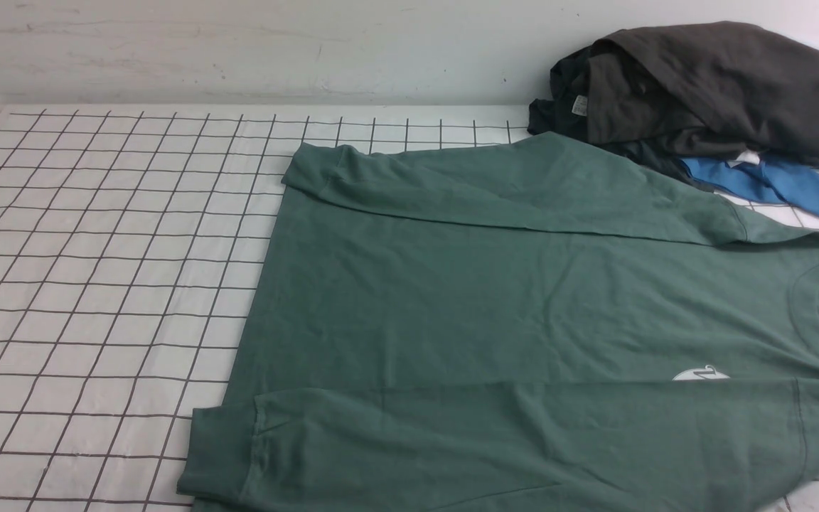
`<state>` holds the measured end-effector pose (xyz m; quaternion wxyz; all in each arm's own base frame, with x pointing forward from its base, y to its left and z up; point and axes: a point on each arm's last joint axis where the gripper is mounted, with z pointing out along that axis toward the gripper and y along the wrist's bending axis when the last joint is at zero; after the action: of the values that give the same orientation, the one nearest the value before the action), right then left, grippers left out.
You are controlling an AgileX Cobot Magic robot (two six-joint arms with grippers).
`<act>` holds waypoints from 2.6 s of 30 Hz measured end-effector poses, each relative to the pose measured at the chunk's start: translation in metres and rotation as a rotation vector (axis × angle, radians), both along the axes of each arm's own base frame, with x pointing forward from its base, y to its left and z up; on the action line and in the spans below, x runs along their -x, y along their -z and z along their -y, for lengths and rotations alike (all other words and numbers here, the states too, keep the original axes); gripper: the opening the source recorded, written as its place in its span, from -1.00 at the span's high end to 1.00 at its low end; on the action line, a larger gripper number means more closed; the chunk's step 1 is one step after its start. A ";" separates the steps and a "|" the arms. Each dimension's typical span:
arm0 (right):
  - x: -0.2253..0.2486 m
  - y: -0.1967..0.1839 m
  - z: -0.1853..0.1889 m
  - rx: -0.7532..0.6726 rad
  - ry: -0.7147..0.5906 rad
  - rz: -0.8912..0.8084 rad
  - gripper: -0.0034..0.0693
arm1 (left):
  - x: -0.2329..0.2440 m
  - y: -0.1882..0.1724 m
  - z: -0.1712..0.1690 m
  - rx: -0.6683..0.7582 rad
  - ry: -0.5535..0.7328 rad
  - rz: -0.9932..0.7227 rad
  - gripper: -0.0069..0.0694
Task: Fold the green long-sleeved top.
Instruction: Use the left arm to clamp the cuff closest to it, then use the left arm to drag and place the cuff at the centered position on the left edge of the fabric
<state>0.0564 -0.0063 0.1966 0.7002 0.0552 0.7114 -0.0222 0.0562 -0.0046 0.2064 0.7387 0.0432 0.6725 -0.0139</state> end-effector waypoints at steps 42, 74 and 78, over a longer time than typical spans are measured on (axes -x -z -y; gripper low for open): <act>-0.119 -0.054 -0.051 0.221 -0.410 -1.065 0.94 | -0.198 -0.016 0.038 0.055 0.205 -1.231 0.14; -0.140 -0.053 -0.061 0.199 -0.442 -0.937 0.94 | -0.256 -0.032 0.086 -0.276 0.243 -1.146 0.83; -0.141 -0.053 -0.060 0.215 -0.440 -0.932 0.94 | -0.277 -0.077 0.089 -0.306 0.231 -0.963 0.83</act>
<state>0.1970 0.0536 0.2501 0.2993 -0.1833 0.9359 0.0304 0.3332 -0.0939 0.2838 0.3243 0.2135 0.9214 -0.0152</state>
